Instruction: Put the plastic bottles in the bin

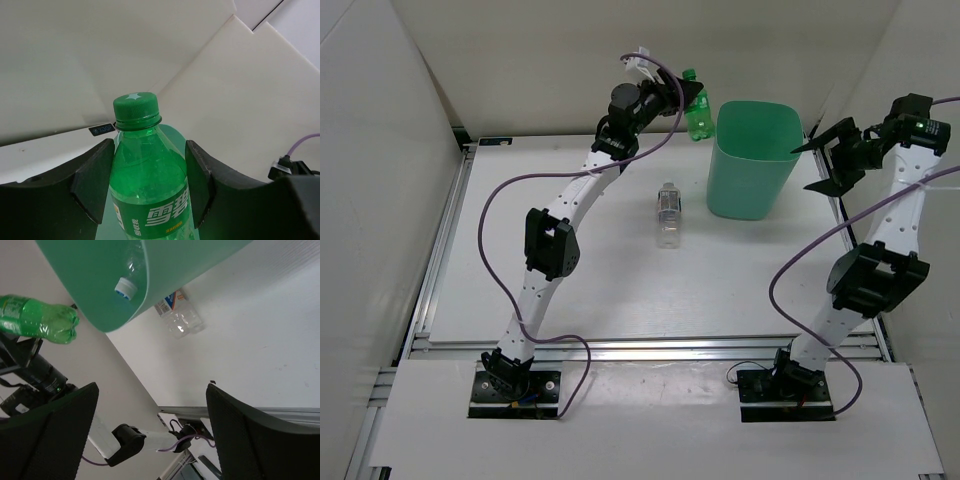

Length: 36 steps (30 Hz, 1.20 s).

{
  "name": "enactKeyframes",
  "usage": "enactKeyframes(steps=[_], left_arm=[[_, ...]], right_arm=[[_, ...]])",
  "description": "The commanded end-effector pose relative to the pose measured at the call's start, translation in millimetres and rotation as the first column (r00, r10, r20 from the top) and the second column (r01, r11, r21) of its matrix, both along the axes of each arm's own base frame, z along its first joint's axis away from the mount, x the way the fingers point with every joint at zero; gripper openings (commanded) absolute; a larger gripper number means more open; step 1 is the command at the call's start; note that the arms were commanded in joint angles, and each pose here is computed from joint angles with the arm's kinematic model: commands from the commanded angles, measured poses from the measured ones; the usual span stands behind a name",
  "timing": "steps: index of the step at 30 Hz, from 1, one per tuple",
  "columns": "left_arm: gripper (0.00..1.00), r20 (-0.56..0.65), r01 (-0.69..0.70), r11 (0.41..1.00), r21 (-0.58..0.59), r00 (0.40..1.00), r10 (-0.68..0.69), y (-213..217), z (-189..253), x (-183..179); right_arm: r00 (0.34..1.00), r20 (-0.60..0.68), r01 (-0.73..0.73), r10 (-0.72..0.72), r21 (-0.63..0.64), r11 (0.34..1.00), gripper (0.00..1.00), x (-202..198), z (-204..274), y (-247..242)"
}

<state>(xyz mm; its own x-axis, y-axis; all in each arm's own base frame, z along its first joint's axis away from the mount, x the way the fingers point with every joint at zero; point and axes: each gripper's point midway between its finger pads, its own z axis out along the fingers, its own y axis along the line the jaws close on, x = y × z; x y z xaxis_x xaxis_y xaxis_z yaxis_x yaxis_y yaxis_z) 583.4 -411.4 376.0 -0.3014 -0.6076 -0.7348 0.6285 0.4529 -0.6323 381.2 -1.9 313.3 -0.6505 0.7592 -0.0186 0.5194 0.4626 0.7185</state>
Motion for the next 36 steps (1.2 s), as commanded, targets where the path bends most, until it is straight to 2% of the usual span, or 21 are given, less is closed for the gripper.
enactKeyframes(steps=[1, 8, 15, 16, 17, 19, 20, 23, 27, 36], left_arm=[[0.12, 0.068, 0.010, 1.000, 0.022, 0.998, -0.011, 3.2, 23.7, -9.7], [0.12, 0.087, -0.009, 0.999, 0.045, 0.996, 0.005, 13.1, 36.7, -12.2], [0.12, 0.137, -0.034, 0.997, 0.062, 0.990, 0.025, 22.1, 61.8, -22.1], [0.12, 0.136, -0.037, 0.997, 0.075, 0.990, 0.026, 23.3, 61.8, -23.5], [0.11, 0.124, -0.038, 0.995, 0.092, 0.992, 0.026, 22.7, 54.0, -21.7], [0.11, 0.134, -0.039, 0.996, 0.086, 0.991, 0.027, 25.7, 64.2, -27.1], [0.11, 0.126, -0.049, 0.994, 0.098, 0.991, 0.037, 26.0, 57.1, -23.9], [0.11, 0.146, -0.079, 0.992, 0.099, 0.987, 0.064, 32.0, 66.6, -25.3], [0.11, 0.152, -0.082, 0.991, 0.106, 0.986, 0.065, 33.5, 70.2, -27.4], [0.11, 0.185, -0.107, 0.991, 0.086, 0.979, 0.090, 41.5, 92.5, -34.0]], right_arm=[[1.000, 0.009, 0.017, -0.017, -0.022, 1.000, 0.88, 23.2, -9.8, -13.3], [1.000, -0.009, -0.018, 0.018, -0.043, 0.999, 0.81, 53.7, -38.3, -11.3], [0.999, -0.030, -0.028, 0.027, -0.036, 0.999, 0.64, 71.8, -56.4, -13.0], [0.999, -0.034, -0.028, 0.027, -0.034, 0.999, 0.60, 75.3, -61.6, -14.1], [0.999, -0.048, -0.021, 0.020, -0.025, 0.999, 0.50, 76.9, -65.8, -14.3], [0.998, -0.059, -0.021, 0.020, -0.022, 1.000, 0.39, 78.3, -70.3, -14.7], [0.998, -0.059, -0.021, 0.020, -0.022, 1.000, 0.30, 78.3, -70.3, -14.7], [0.998, -0.061, -0.030, 0.030, 0.000, 1.000, 0.15, 73.9, -66.6, -10.5], [0.993, -0.101, -0.058, 0.058, 0.002, 0.998, 0.00, 54.8, -62.8, -5.5], [0.979, -0.156, -0.137, 0.132, -0.020, 0.990, 0.00, 2.9, -51.6, 9.2]])
